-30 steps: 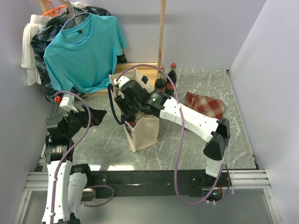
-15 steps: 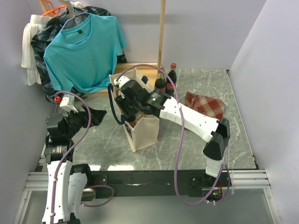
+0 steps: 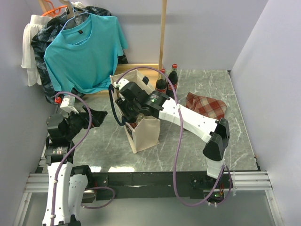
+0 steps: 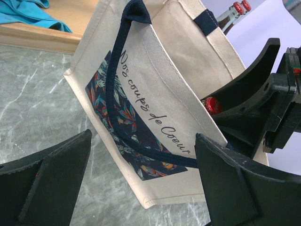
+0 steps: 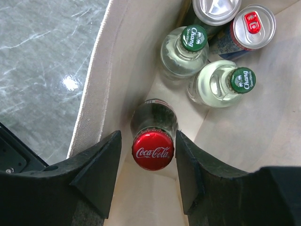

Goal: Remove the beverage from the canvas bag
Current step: Take out the drink from the canvas bag.

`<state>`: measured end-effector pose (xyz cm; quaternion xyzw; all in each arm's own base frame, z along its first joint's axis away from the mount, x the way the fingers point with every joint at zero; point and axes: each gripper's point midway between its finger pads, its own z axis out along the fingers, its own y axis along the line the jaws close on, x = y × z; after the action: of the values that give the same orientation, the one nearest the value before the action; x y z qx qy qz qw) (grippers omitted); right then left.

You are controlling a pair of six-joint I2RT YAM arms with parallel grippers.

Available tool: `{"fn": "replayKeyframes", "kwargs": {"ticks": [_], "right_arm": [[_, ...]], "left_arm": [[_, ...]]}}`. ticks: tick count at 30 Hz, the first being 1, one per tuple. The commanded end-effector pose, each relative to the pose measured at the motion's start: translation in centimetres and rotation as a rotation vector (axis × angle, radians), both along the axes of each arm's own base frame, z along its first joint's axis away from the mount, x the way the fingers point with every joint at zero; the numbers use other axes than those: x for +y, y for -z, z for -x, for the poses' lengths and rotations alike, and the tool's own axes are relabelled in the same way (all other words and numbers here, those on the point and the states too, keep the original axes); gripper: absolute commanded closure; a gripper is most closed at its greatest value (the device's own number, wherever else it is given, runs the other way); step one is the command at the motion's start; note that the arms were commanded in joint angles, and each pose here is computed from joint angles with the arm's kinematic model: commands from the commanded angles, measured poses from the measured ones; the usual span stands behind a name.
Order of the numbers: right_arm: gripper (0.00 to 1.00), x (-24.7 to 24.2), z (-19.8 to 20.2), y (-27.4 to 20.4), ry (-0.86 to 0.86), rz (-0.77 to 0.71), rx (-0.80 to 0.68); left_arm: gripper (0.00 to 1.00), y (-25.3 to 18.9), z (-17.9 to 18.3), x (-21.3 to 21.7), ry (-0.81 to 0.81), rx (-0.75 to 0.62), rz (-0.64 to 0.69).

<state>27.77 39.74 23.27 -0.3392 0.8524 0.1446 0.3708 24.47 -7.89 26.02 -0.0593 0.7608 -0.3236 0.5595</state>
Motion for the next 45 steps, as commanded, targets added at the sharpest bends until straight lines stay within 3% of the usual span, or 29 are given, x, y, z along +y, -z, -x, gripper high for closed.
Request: {"fn": "replayKeyframes", "kwargs": {"ticks": [1, 5, 6, 9, 11, 17, 45], "right_arm": [[0.44, 0.2, -0.4, -1.4, 0.004, -0.031, -0.019], [0.51, 0.3, -0.3, -1.5, 0.0, -0.036, -0.019], [0.6, 0.3, -0.4, -1.4, 0.001, -0.035, -0.017], [0.71, 0.4, -0.4, -1.5, -0.003, -0.034, -0.019], [0.73, 0.4, -0.4, -1.6, -0.003, -0.035, -0.022], [1.0, 0.2, -0.6, -2.3, 0.01, -0.051, -0.043], [1.0, -1.3, -1.7, -8.0, 0.092, -0.165, -0.187]], "left_arm": [[0.04, -0.5, -0.1, 0.1, -0.001, -0.023, 0.0], [0.04, -0.5, 0.0, 0.0, 0.001, -0.024, -0.001], [0.04, -0.5, 0.0, 0.0, 0.001, -0.023, 0.0], [0.04, -0.5, 0.0, 0.0, 0.001, -0.025, -0.001], [0.04, -0.4, -0.1, 0.1, -0.002, -0.02, 0.0], [0.04, -0.4, -0.1, 0.1, -0.001, -0.022, -0.001], [0.04, 0.7, -0.5, 1.5, -0.097, 0.026, -0.003]]}}
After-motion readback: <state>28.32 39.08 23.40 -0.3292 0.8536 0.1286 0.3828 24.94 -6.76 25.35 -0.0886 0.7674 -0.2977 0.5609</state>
